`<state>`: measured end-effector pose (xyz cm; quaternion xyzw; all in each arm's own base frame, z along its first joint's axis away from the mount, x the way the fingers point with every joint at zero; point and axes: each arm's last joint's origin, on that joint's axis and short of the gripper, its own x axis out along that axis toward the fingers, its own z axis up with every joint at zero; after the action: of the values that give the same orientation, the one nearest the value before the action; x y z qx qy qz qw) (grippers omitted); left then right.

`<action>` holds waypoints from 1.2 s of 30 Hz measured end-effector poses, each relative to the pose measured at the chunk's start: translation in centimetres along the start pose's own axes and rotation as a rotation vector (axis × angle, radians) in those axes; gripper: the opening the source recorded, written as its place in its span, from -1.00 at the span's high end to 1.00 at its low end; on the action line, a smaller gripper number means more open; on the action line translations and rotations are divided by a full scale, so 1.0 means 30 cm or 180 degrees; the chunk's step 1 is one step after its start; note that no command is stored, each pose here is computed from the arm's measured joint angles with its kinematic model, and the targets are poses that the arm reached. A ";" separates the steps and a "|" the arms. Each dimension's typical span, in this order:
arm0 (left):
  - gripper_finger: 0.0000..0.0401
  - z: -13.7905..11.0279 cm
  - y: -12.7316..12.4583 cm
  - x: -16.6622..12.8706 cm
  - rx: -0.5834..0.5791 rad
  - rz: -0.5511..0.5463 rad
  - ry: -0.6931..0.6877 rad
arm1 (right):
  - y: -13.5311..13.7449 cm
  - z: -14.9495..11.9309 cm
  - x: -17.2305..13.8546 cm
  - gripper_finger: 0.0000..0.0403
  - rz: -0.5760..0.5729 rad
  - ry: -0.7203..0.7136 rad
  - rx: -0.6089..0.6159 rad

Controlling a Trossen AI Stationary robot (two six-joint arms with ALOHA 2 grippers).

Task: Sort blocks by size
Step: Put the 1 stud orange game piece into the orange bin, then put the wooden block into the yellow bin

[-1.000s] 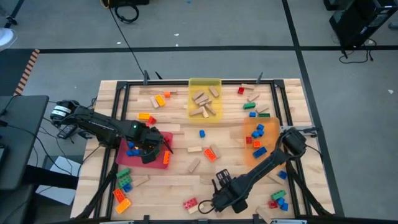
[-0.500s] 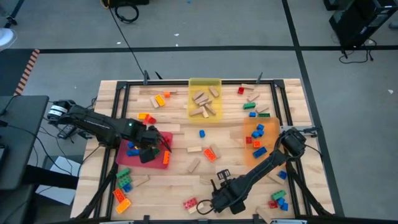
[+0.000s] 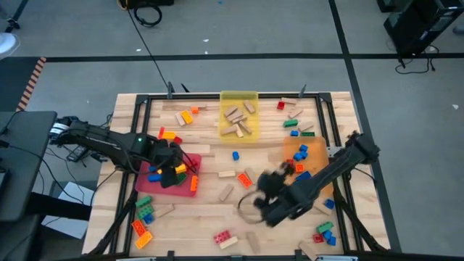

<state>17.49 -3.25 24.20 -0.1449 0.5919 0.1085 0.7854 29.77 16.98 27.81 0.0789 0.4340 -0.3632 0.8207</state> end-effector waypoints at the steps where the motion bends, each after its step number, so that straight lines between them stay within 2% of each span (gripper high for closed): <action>1: -0.01 0.000 0.000 0.000 0.0018 0.0001 0.0001 | -0.040 0.009 -0.008 0.48 -0.0138 0.0032 0.0310; 3: -0.01 0.001 0.000 0.000 0.0054 -0.0002 -0.0006 | -0.122 0.023 -0.016 0.48 -0.0437 0.0148 0.0854; 5: -0.01 0.001 -0.001 0.000 0.0058 -0.0003 -0.0012 | -0.188 0.031 -0.003 0.48 -0.0573 0.0335 0.1345; 8: -0.01 0.001 0.000 0.000 0.0059 0.0000 -0.0015 | -0.283 0.025 0.053 0.48 -0.0615 0.0734 0.1766; 11: -0.01 0.003 -0.001 0.000 0.0052 -0.0004 -0.0033 | -0.368 -0.021 0.114 0.48 -0.0711 0.1209 0.2106; 14: -0.01 0.012 -0.005 0.000 0.0041 -0.0016 -0.0136 | -0.424 -0.073 0.163 0.48 -0.0477 0.1540 0.2501; 19: -0.01 0.033 -0.017 -0.002 0.0033 -0.0107 -0.0358 | -0.484 -0.180 0.243 0.48 -0.0154 0.1925 0.2812; 23: -0.01 0.040 -0.021 -0.003 0.0030 -0.0151 -0.0429 | -0.513 -0.259 0.296 0.48 -0.0250 0.2140 0.2962; 26: -0.01 0.040 -0.021 -0.003 -0.0030 -0.0154 -0.0428 | -0.520 -0.286 0.313 0.46 -0.0345 0.2216 0.3017; 28: -0.01 0.041 -0.021 -0.003 -0.0086 -0.0151 -0.0431 | -0.521 -0.289 0.315 0.30 -0.0326 0.2219 0.2912; 33: -0.01 0.041 -0.020 -0.003 -0.0143 -0.0123 -0.0449 | -0.523 -0.289 0.313 -0.32 -0.0261 0.2211 0.2767; 36: -0.01 0.041 -0.019 -0.003 -0.0150 -0.0104 -0.0462 | -0.523 -0.288 0.311 -0.60 -0.0238 0.2214 0.2768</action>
<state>18.78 -3.35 24.66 -0.1648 0.5282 0.1199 0.8243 17.04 4.54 18.28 0.5099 0.4920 -0.4902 0.5076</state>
